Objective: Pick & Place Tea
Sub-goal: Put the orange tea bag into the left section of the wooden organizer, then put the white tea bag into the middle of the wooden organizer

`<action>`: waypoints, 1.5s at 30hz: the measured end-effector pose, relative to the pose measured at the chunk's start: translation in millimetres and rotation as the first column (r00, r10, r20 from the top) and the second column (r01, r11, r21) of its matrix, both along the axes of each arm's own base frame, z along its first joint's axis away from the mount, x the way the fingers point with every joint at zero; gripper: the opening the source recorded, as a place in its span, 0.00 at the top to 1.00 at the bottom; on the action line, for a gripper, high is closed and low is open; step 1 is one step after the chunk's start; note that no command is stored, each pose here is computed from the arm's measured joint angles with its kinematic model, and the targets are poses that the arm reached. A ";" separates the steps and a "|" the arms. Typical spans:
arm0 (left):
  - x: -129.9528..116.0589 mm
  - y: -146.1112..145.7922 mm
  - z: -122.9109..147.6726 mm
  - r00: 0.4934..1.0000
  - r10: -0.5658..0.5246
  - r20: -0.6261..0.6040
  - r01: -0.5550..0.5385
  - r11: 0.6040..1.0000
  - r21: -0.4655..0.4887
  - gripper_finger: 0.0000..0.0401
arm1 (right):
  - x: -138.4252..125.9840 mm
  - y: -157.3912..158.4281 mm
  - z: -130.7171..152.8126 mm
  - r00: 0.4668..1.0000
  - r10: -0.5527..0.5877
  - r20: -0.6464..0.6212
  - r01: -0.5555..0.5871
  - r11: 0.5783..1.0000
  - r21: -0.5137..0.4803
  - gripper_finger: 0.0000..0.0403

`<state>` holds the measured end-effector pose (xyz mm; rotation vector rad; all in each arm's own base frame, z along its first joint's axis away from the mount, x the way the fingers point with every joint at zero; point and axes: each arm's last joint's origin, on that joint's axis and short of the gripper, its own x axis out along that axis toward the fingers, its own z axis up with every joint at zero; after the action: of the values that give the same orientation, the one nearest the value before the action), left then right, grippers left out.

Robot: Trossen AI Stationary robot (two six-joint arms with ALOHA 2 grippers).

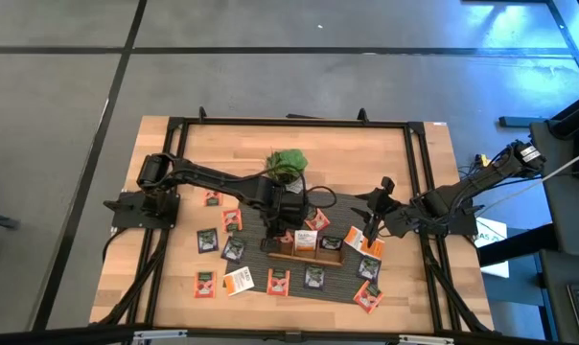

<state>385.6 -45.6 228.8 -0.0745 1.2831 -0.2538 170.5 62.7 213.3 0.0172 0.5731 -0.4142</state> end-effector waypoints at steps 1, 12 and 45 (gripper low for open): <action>0.0 0.0 0.0 1.000 0.000 0.000 0.000 1.000 0.000 0.98 | 0.0 0.0 0.0 1.000 0.000 0.000 0.000 1.000 0.000 0.53; 0.0 0.0 0.0 1.000 0.000 0.000 0.000 1.000 0.001 0.84 | 0.0 0.0 0.0 1.000 0.001 -0.001 -0.001 1.000 -0.001 0.53; -98.5 -8.3 34.9 0.550 0.120 0.827 0.029 0.986 -0.162 0.77 | -1.4 1.5 -2.6 0.997 0.064 -0.050 -0.062 0.997 0.038 0.53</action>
<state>287.1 -53.9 263.7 -0.1048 0.2763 -0.2947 169.2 64.1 210.7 0.0231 0.6302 -0.3437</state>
